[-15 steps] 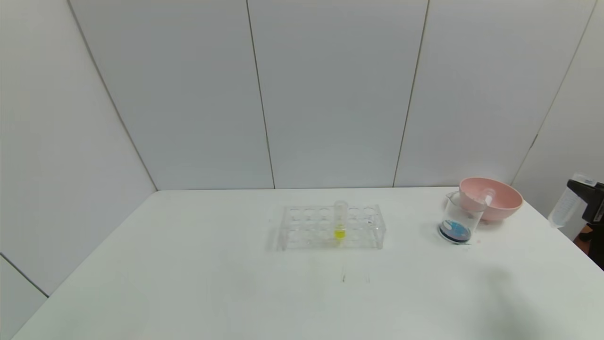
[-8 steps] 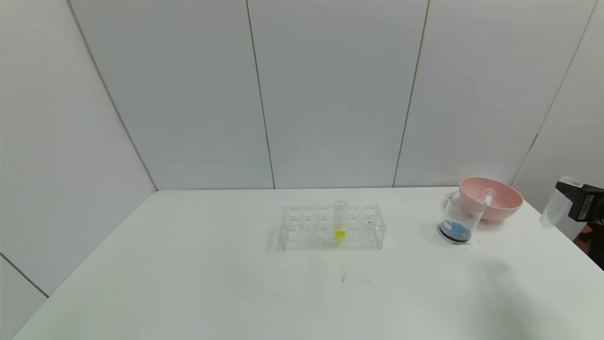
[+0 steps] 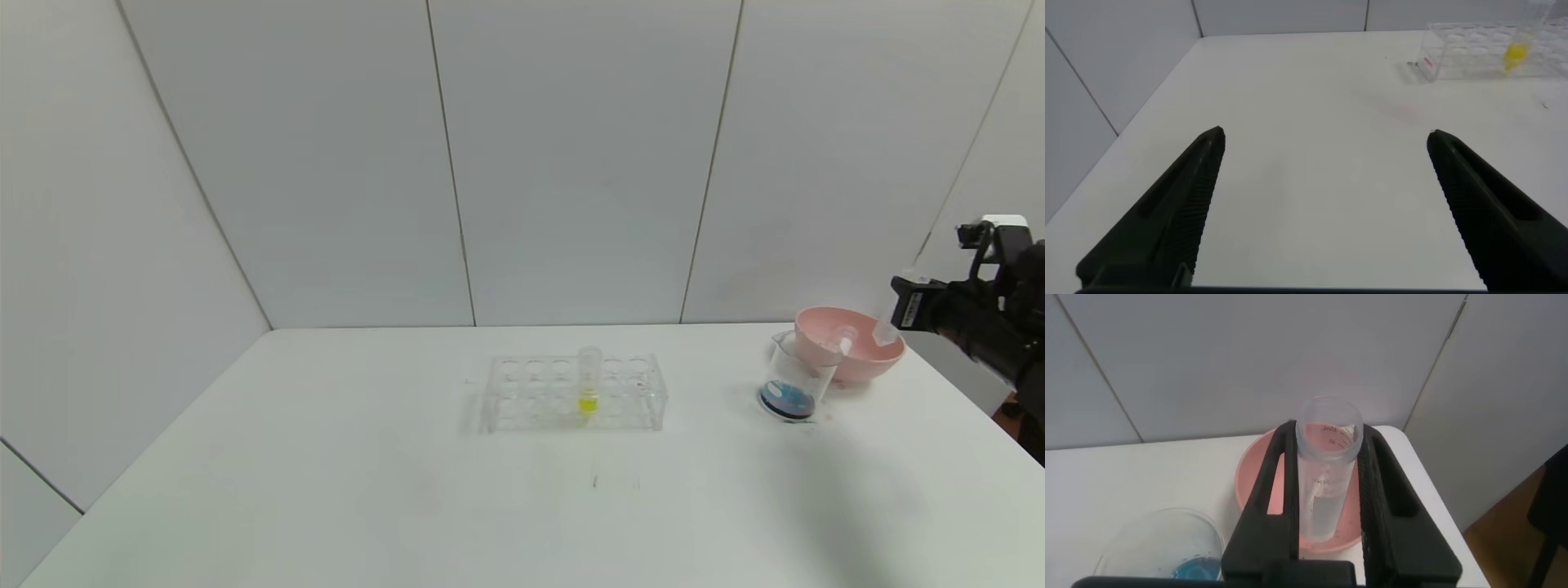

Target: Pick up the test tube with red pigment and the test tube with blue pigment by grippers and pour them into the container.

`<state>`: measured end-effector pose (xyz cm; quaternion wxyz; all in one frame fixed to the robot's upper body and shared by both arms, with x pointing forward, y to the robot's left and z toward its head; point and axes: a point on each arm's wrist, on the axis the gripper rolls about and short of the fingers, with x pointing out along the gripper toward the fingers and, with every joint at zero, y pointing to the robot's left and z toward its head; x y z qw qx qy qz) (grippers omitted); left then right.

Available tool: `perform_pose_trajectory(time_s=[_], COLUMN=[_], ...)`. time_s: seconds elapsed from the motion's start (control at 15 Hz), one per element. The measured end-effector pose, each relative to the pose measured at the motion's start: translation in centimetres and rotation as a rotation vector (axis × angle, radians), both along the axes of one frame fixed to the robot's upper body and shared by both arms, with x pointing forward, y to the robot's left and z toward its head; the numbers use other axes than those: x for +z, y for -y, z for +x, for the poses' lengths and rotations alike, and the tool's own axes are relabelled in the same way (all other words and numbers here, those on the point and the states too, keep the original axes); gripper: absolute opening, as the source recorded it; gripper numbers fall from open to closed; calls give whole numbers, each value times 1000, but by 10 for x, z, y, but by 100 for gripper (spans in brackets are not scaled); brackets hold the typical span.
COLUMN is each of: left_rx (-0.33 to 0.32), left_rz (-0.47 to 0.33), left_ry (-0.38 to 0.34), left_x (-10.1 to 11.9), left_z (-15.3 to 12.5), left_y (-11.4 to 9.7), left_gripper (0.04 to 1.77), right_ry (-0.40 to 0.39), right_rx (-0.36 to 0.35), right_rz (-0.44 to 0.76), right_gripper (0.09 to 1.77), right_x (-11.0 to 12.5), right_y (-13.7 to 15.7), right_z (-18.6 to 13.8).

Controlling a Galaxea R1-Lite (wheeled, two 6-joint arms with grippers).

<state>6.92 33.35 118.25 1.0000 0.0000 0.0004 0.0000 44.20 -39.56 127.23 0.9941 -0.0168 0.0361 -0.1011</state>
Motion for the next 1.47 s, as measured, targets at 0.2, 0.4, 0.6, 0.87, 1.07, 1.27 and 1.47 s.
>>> perform_pose_trajectory(time_s=[0.2,0.4,0.6,0.87,1.07,1.27,1.47], left_rx=[0,0,0,0,0,0,0], left_rz=[0,0,0,0,0,0,0], left_ry=[0,0,0,0,0,0,0], left_x=[0,0,0,0,0,0,0], left_z=[0,0,0,0,0,0,0], left_y=[0,0,0,0,0,0,0], left_gripper=[176,176,176,176,176,176,176], right_ry=[10,-2,-16,13,29,42,60], right_rx=[-46,-64,-68,-64,-54,-28,67], right_rz=[-4,-4,4,12,12,10,13], right_gripper=[49,49,78,116,134,145,153], right_x=[-9,-21,-28,-27,-22,-12,3], right_y=[-1,3,4,2,-12,-51,-94], right_z=[28,44,48,49,48,42,19])
